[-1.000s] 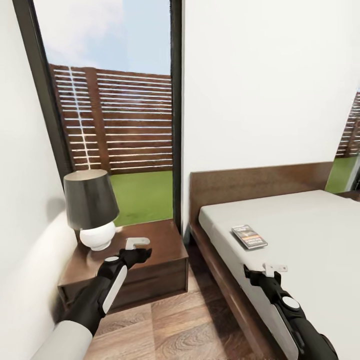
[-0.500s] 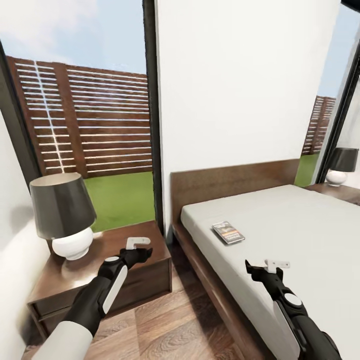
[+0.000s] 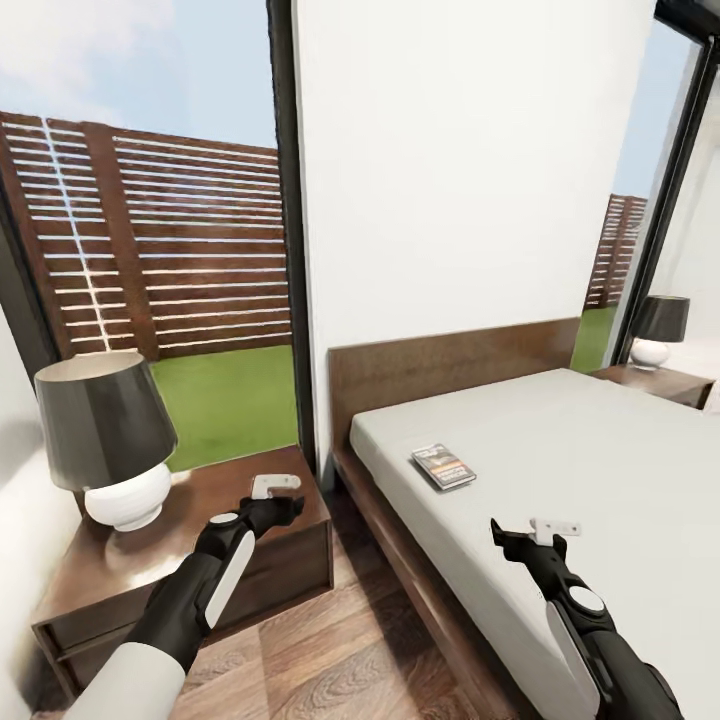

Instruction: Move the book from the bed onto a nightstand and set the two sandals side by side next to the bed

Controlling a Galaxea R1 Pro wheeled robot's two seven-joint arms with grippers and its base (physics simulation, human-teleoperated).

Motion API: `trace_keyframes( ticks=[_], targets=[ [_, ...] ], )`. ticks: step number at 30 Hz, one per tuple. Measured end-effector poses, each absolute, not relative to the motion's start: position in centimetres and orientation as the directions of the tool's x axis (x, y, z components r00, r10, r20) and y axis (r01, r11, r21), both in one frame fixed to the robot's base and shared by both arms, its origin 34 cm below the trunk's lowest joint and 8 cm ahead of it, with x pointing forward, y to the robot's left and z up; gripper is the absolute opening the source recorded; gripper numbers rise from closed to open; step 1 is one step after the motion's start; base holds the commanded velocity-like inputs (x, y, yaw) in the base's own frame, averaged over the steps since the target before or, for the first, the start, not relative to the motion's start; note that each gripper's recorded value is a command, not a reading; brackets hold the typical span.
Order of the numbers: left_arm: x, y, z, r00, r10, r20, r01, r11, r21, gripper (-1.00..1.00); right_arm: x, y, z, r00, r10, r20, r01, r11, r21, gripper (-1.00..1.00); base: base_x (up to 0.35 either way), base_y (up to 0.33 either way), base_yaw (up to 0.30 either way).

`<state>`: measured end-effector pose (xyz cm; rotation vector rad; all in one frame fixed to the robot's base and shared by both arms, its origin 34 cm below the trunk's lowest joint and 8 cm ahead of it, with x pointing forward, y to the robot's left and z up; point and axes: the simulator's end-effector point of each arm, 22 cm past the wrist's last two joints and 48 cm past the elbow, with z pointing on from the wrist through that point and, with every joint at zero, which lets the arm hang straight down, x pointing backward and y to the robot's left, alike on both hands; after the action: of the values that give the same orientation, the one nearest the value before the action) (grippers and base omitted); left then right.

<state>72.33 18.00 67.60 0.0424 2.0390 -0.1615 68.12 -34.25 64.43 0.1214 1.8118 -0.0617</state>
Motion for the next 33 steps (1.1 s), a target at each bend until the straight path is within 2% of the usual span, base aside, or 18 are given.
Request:
trace_keyframes(
  ticks=[17, 23, 33],
  targets=[
    [73.0, 18.0, 70.8, -0.458, -0.042, -0.888, 0.100, 0.990, -0.099, 1.00, 68.8, -34.3, 67.6, -0.240, 0.050, -0.969, 0.116, 0.993, 0.022, 1.00, 0.000, 0.000, -0.242],
    [73.0, 18.0, 70.8, -0.458, -0.041, -0.888, 0.099, 0.990, -0.097, 1.00, 68.8, -34.2, 67.6, -0.239, 0.049, -0.970, 0.116, 0.993, 0.022, 1.00, 0.055, 0.038, -0.052],
    [73.0, 18.1, 70.8, -0.458, -0.040, -0.888, 0.098, 0.991, -0.095, 1.00, 68.8, -34.2, 67.6, -0.239, 0.049, -0.970, 0.116, 0.993, 0.022, 1.00, 0.267, 0.110, -0.002]
  ],
)
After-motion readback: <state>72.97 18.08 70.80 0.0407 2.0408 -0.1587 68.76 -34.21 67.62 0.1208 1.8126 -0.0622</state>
